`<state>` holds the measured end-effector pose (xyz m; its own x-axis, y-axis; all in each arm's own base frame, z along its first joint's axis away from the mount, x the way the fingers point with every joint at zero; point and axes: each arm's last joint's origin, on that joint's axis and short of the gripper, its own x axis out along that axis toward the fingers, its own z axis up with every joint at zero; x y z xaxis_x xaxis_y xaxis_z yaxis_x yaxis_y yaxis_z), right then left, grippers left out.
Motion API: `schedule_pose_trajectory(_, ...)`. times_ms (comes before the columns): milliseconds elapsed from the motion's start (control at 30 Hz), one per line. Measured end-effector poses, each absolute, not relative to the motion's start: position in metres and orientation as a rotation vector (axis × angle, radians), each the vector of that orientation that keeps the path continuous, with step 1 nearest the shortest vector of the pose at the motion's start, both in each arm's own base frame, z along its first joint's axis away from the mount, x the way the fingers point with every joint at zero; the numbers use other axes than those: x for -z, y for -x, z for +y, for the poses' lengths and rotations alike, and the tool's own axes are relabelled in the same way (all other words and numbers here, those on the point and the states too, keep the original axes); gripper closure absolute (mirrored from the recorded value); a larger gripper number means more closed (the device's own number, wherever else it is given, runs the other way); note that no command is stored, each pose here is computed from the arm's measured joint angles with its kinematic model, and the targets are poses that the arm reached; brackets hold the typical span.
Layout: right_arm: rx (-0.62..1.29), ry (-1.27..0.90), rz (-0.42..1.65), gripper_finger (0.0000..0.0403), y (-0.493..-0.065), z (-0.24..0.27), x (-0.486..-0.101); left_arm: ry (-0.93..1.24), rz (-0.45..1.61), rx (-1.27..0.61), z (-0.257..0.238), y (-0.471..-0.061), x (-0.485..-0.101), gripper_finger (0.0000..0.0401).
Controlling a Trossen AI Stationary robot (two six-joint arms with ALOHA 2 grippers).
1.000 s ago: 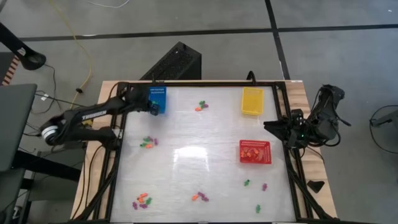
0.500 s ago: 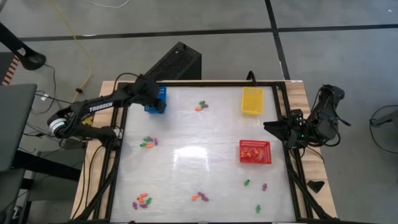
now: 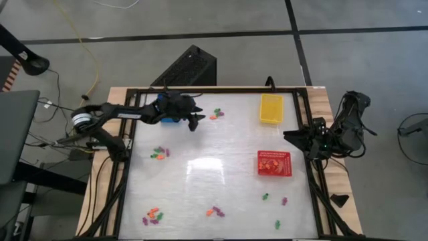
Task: Sort Halloween decoration
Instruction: Put the orange skeleton toy into the red bin
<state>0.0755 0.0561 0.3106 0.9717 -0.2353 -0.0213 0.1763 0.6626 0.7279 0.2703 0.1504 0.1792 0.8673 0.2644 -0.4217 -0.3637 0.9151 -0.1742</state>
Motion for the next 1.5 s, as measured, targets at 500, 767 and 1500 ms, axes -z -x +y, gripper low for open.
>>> schedule_pose_trajectory(500,0.219,-0.861,-0.087,0.0182,-0.076,0.056,-0.312,0.25,0.634,-0.315,0.185,-0.328,-0.151,0.0215)
schedule_pose_trajectory(767,0.219,-0.862,-0.088,0.0182,-0.076,0.056,-0.313,0.253,0.777,-0.285,0.203,-0.358,-0.154,0.0215)
schedule_pose_trajectory(1500,0.219,-0.833,-0.086,0.0182,-0.076,0.056,-0.313,0.349,1.029,-0.242,0.196,-0.355,-0.134,0.0399)
